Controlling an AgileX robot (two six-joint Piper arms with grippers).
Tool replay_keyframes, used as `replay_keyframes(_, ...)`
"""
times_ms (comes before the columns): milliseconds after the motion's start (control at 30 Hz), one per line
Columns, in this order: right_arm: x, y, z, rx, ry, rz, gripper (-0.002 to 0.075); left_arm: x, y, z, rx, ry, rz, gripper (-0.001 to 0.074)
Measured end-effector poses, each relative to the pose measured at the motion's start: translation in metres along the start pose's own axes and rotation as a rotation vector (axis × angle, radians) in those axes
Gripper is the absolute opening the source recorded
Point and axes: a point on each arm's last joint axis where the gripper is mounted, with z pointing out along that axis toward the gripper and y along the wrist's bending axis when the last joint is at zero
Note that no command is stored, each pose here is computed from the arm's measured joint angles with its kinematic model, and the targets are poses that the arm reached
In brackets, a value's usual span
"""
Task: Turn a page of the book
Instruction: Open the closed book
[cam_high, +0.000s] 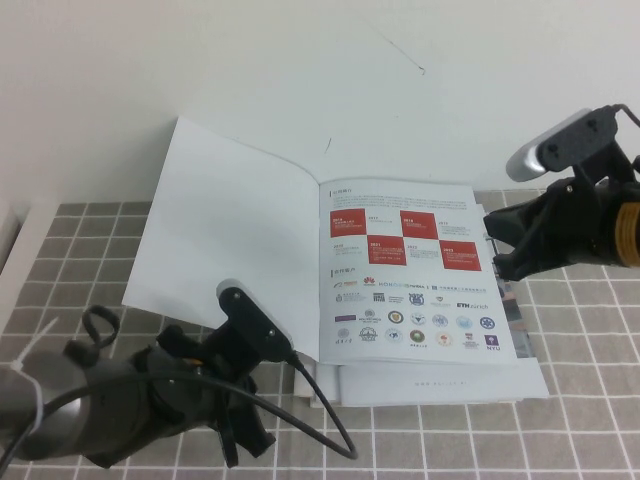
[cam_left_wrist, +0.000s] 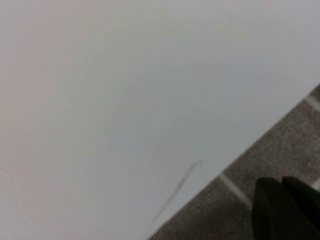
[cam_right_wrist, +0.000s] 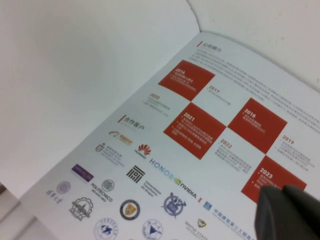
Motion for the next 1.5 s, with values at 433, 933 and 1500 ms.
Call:
replay_keyframes(433,-0.008,-0.008,0.015,0.006,-0.006,-0.037,-0.0001,-0.045,0.012,-0.111,0.078,-0.336,-0.111,-0.0002)
replay_keyframes(933,-0.040,-0.003,0.000,0.154,-0.084,-0.206,-0.0001,-0.129,0.094,-0.138,0.287,-0.421,-0.091,-0.0002)
replay_keyframes(1500,-0.088,-0.002,-0.102,0.441,-0.304,-0.329,-0.0001,-0.118,0.129,-0.161,0.461,-0.316,-0.197,-0.0002)
